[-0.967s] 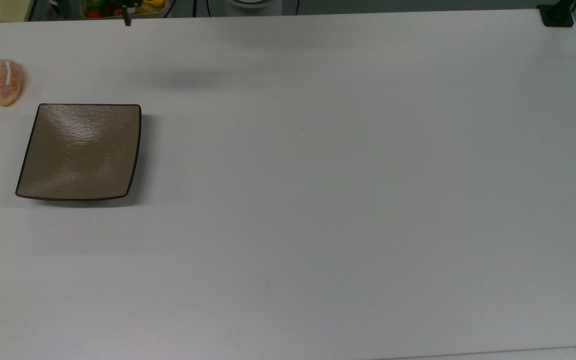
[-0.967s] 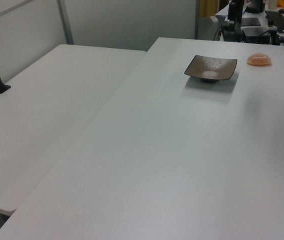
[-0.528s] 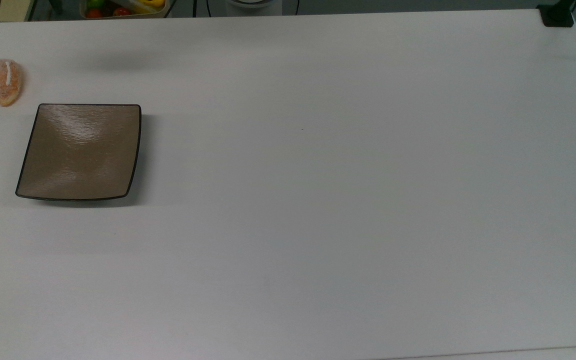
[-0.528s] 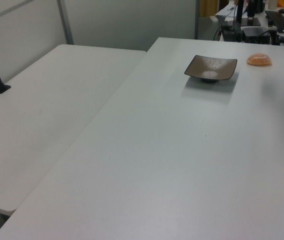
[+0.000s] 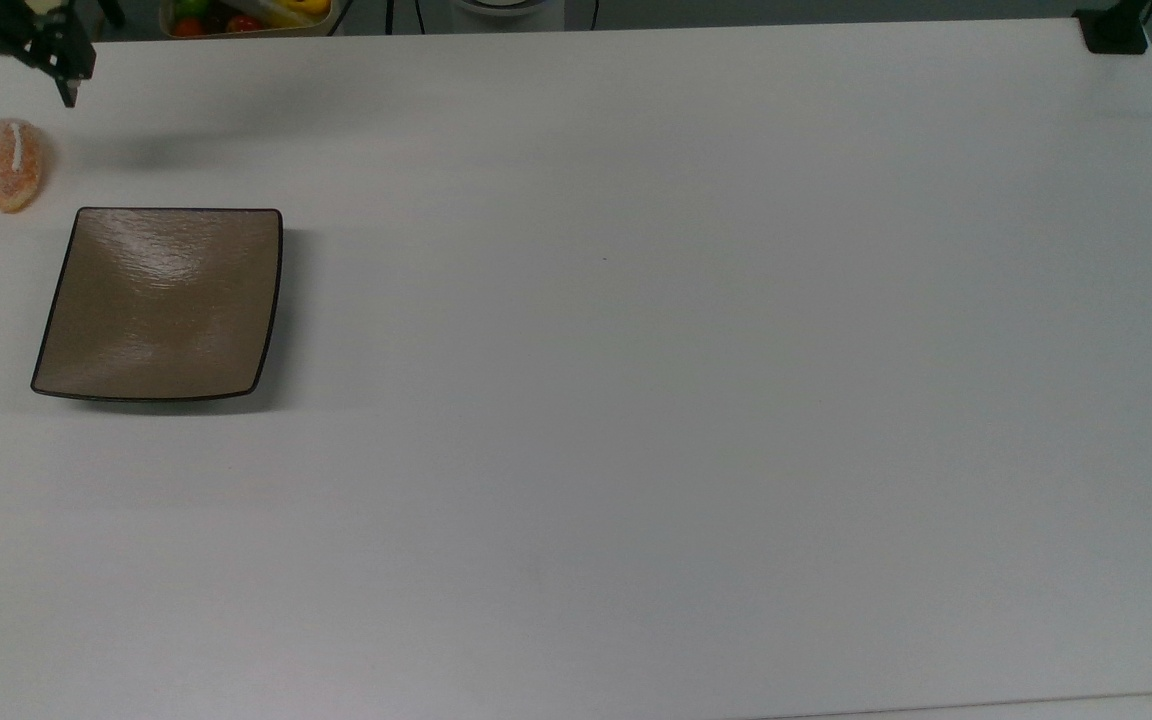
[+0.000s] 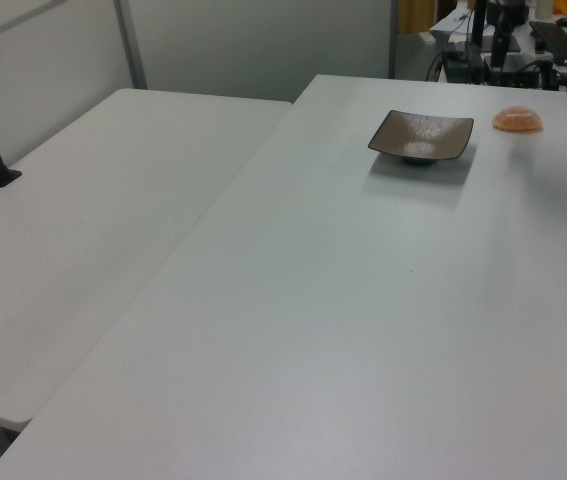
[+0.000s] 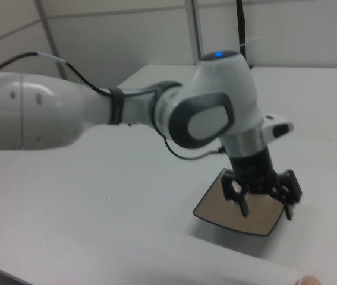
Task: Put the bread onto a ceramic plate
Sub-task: 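Lower the gripper over the bread roll and close on it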
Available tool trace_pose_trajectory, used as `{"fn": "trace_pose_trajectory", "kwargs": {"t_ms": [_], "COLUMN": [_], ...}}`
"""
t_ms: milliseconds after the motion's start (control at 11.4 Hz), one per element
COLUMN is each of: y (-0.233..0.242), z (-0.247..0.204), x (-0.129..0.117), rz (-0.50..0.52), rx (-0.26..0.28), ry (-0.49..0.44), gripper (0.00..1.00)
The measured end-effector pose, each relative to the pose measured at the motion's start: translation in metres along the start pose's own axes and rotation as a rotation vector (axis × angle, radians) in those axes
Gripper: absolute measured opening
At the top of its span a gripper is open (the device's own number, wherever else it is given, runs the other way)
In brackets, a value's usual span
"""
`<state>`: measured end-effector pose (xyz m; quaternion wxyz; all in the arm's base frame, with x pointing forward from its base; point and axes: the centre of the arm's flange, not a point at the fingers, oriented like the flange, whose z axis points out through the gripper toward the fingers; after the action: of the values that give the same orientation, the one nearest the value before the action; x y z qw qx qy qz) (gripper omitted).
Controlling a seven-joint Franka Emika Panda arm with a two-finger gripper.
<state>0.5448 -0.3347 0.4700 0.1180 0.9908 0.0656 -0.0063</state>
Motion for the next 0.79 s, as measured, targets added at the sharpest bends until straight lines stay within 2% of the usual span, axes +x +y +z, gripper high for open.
{"fn": "trace_pose_trajectory", "kwargs": {"t_ms": [264,616,791], "y": [0.023,0.047,0.047], "z": [0.051,0.09,0.119], "x": [-0.007,-0.031,-0.023], "rz": [-0.028,-0.046,-0.063], "rx": [-0.04,-0.031,-0.058], "ry": [-0.058,-0.116,-0.111], "gripper": [1.0,1.0,1.0]}}
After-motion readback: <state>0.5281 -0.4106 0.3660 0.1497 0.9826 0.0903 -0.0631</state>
